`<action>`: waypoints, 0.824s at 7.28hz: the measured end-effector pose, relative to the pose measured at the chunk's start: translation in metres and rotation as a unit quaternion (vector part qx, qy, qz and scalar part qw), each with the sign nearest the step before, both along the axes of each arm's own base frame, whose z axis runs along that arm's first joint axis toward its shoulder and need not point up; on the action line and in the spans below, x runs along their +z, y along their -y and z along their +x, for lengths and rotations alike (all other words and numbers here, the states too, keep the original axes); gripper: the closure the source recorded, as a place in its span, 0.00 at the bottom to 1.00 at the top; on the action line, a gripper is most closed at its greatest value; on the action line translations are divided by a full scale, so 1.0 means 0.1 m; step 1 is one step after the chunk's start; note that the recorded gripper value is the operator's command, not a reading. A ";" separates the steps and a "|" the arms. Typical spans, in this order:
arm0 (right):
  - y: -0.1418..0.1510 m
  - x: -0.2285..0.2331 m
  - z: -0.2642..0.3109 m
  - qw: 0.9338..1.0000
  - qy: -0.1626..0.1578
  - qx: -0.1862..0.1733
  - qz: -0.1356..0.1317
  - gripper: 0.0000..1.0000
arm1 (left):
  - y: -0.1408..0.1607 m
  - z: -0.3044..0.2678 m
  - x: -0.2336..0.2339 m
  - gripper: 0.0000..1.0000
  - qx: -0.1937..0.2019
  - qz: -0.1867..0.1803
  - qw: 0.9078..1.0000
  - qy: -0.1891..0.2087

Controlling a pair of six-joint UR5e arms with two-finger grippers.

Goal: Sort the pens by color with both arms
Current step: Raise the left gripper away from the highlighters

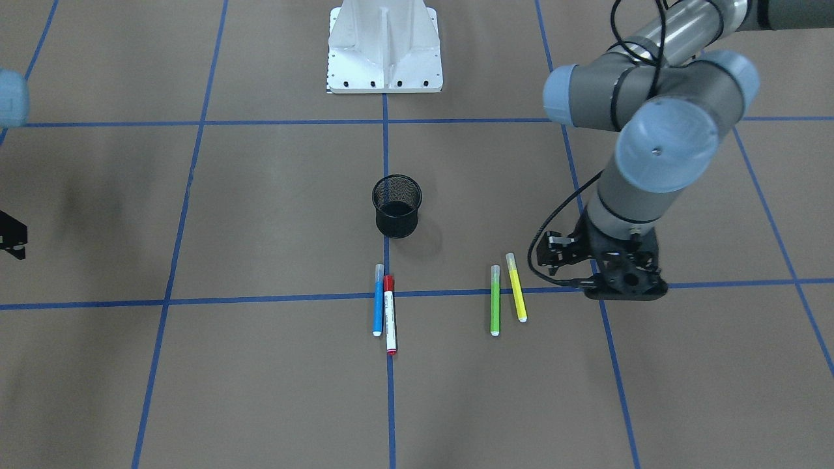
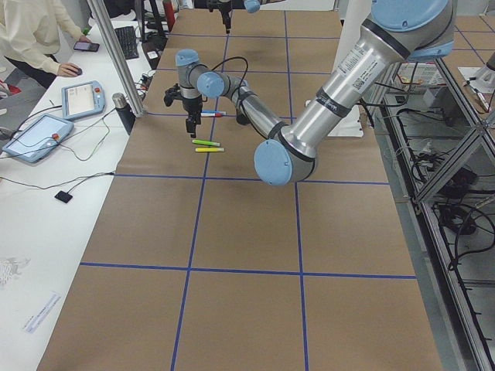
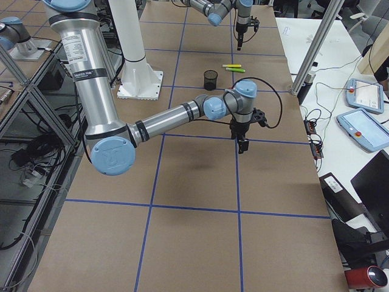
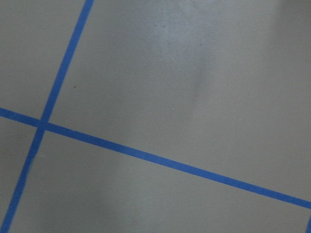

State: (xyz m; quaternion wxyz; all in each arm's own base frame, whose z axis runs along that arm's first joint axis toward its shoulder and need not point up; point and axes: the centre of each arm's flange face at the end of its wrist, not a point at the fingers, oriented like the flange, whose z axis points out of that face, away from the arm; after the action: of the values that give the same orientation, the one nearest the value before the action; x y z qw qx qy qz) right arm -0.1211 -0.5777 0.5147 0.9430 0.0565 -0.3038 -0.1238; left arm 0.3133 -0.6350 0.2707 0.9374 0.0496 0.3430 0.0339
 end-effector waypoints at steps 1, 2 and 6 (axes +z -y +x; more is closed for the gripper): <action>0.03 0.29 0.33 1.000 -0.006 0.006 -0.010 0.01 | 0.10 -0.57 0.11 0.01 0.007 0.011 1.000 0.015; 0.05 0.58 0.65 1.000 -0.011 0.002 -0.012 0.01 | 0.21 -1.10 0.29 0.01 0.016 0.018 0.999 0.033; 0.14 1.10 1.24 1.000 -0.007 0.028 -0.011 0.01 | 0.67 -2.97 2.00 0.01 0.051 0.023 0.996 0.075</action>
State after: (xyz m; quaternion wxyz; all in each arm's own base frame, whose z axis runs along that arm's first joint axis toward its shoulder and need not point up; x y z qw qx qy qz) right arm 0.0033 -0.5920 0.6244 0.9487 0.0542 -0.2970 -0.0940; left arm 0.0165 -0.7019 0.4708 0.9561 0.0510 0.2731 0.0934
